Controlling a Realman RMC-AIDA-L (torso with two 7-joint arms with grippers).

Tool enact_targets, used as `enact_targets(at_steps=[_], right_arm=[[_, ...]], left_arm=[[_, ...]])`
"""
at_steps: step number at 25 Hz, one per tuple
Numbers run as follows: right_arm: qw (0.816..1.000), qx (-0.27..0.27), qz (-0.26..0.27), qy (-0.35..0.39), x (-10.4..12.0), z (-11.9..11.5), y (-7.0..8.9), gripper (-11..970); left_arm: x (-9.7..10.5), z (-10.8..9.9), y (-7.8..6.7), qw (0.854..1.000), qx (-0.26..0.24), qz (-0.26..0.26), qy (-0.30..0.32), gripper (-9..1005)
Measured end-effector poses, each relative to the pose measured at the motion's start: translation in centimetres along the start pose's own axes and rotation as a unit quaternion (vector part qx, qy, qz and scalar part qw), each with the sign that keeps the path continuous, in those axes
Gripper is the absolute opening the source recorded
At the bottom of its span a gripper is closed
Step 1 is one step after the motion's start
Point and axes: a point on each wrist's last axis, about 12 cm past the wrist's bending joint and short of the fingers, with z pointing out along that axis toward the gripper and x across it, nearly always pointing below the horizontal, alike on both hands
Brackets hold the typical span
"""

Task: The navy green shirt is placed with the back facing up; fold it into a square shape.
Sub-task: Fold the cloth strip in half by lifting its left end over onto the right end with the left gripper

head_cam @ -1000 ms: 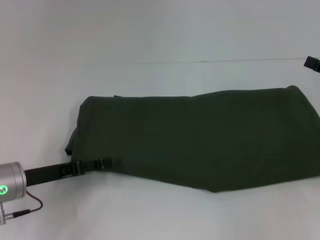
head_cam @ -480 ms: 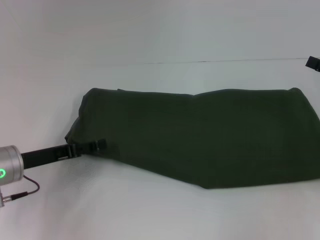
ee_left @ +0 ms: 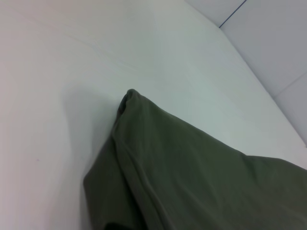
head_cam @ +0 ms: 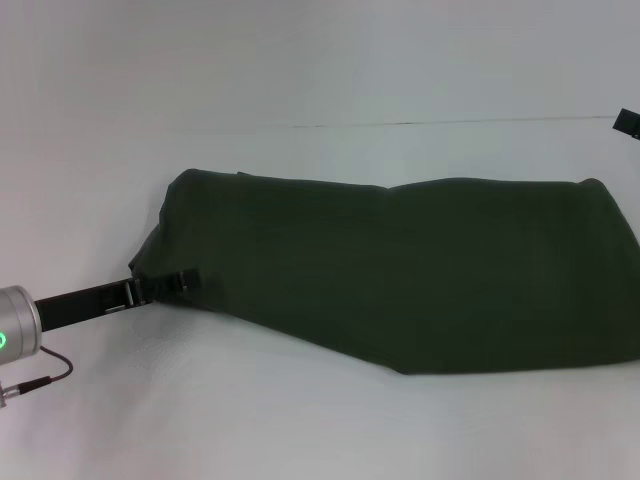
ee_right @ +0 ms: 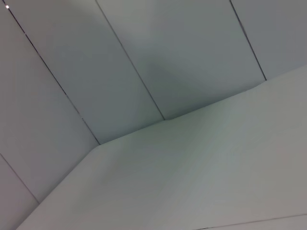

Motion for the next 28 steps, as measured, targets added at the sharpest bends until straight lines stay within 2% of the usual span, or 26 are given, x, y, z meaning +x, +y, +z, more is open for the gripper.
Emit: enact_targets(at_steps=[28], right_arm=[[1.000, -0.001, 0.001, 0.001, 0.11, -0.01, 0.04, 871]], left_arm=[[0.46, -0.65, 0.54, 1.000, -0.006, -0.006, 0.005, 771]])
